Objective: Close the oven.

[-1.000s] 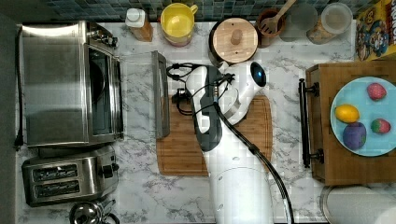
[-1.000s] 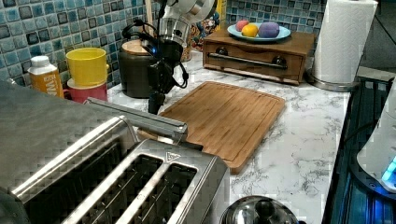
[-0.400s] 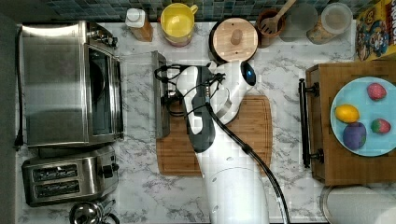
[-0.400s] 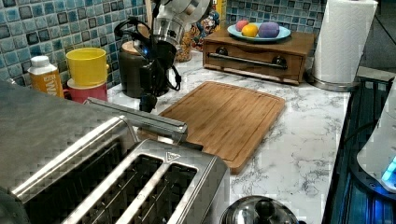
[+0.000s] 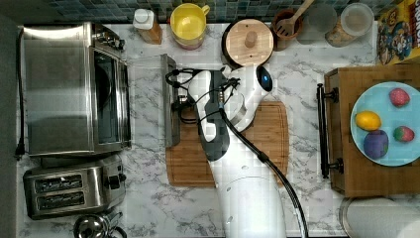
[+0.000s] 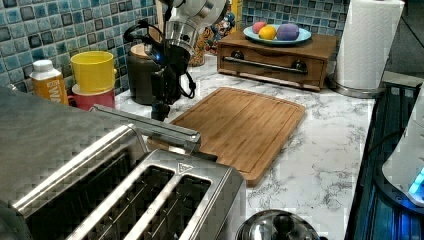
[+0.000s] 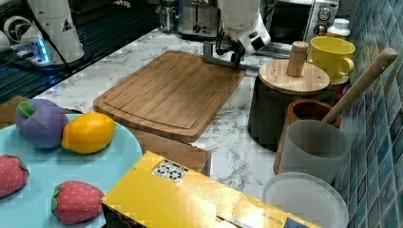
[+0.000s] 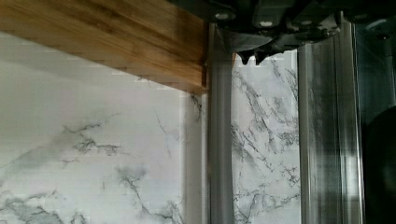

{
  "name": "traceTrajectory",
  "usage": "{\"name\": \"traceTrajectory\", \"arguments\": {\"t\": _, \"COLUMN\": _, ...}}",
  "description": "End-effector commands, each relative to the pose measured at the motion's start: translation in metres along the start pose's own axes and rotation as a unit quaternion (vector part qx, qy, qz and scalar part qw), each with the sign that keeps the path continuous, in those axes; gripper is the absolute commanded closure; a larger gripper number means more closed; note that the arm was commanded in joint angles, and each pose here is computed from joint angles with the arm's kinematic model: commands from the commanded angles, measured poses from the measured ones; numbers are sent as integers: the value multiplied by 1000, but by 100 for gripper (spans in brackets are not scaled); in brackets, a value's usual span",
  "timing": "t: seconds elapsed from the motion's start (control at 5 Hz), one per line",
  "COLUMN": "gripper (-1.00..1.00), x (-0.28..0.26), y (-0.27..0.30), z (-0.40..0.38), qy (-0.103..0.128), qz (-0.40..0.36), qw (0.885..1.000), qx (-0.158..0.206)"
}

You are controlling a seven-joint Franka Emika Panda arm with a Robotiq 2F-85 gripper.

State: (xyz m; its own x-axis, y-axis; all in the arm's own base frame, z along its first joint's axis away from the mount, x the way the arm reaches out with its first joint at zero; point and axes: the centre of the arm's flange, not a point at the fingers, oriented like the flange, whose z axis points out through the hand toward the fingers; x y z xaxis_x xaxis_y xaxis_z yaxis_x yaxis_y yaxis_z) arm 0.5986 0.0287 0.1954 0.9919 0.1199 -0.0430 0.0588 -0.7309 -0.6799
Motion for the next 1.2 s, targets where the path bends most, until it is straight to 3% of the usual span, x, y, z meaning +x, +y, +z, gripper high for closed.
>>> {"name": "traceTrajectory", "arguments": {"t": 0.2, "gripper": 100, "x": 28, "y": -75, "z": 16, "qy": -13, "qz": -33, "qw": 998, "qx": 58}}
{"name": "traceTrajectory", "arguments": {"t": 0.6, "gripper": 100, "x": 25, "y": -153, "z": 6, "qy": -9, "qz": -80, "qw": 994, "qx": 75}}
{"name": "traceTrajectory", "arguments": {"t": 1.0, "gripper": 100, "x": 13, "y": -255, "z": -27, "qy": 3, "qz": -158, "qw": 986, "qx": 52}}
{"name": "traceTrajectory", "arguments": {"t": 1.2, "gripper": 100, "x": -3, "y": -298, "z": -24, "qy": 16, "qz": -187, "qw": 982, "qx": 12}}
